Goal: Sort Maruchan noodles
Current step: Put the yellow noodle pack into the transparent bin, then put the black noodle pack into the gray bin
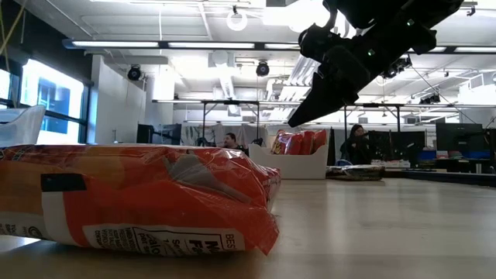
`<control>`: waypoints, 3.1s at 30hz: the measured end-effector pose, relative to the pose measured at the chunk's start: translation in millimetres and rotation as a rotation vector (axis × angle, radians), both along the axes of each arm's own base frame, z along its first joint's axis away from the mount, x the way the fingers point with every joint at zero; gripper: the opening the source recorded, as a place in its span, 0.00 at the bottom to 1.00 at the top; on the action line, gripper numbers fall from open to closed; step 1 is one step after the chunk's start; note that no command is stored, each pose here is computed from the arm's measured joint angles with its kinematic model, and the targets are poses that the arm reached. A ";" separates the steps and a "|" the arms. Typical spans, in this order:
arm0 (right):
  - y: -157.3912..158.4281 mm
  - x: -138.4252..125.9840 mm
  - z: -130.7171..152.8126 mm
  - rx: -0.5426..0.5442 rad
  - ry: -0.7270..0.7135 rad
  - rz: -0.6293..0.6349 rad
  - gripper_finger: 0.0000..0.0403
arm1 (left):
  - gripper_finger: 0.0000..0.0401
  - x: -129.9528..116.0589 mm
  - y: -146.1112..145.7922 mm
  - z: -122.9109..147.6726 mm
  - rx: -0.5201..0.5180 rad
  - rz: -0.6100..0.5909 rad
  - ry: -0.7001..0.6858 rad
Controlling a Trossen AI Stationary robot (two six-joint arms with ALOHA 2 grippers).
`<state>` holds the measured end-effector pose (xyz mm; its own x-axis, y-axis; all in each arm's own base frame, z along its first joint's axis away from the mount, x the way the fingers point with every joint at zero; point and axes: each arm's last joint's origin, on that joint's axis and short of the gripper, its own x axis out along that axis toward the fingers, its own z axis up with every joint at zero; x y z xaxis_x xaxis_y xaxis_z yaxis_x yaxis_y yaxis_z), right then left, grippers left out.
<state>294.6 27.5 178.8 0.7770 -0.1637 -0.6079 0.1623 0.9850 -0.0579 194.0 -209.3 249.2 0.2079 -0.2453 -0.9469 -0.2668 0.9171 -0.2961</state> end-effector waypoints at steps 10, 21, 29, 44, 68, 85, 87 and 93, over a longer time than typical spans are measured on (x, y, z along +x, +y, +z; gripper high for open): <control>0.2 0.0 -0.1 0.006 0.001 0.007 0.00 | 0.21 0.9 -3.3 1.1 -0.032 0.016 -0.015; 0.6 0.0 -0.1 0.013 0.002 0.017 0.00 | 0.21 -0.2 -4.1 1.4 -0.054 -0.004 0.008; 0.6 0.0 -0.1 -0.005 0.006 0.032 0.00 | 0.17 -8.0 6.2 22.2 -0.043 -0.007 -0.117; 3.0 18.9 -23.2 -0.064 -0.036 0.089 0.00 | 0.06 25.4 106.2 -5.9 0.262 0.240 -0.236; 2.5 16.9 -28.6 -0.075 0.013 0.088 0.00 | 0.49 64.6 208.6 -110.5 0.588 0.322 0.373; 2.3 15.7 -30.1 -0.074 0.033 0.086 0.00 | 0.03 68.9 207.4 -114.2 0.571 0.037 0.357; 2.2 15.6 -30.2 -0.077 0.035 0.086 0.00 | 0.03 68.4 205.5 -109.1 0.571 0.026 0.332; 2.4 17.7 -30.4 -0.096 0.018 0.101 0.00 | 0.01 66.9 191.6 -81.7 0.567 -0.017 0.157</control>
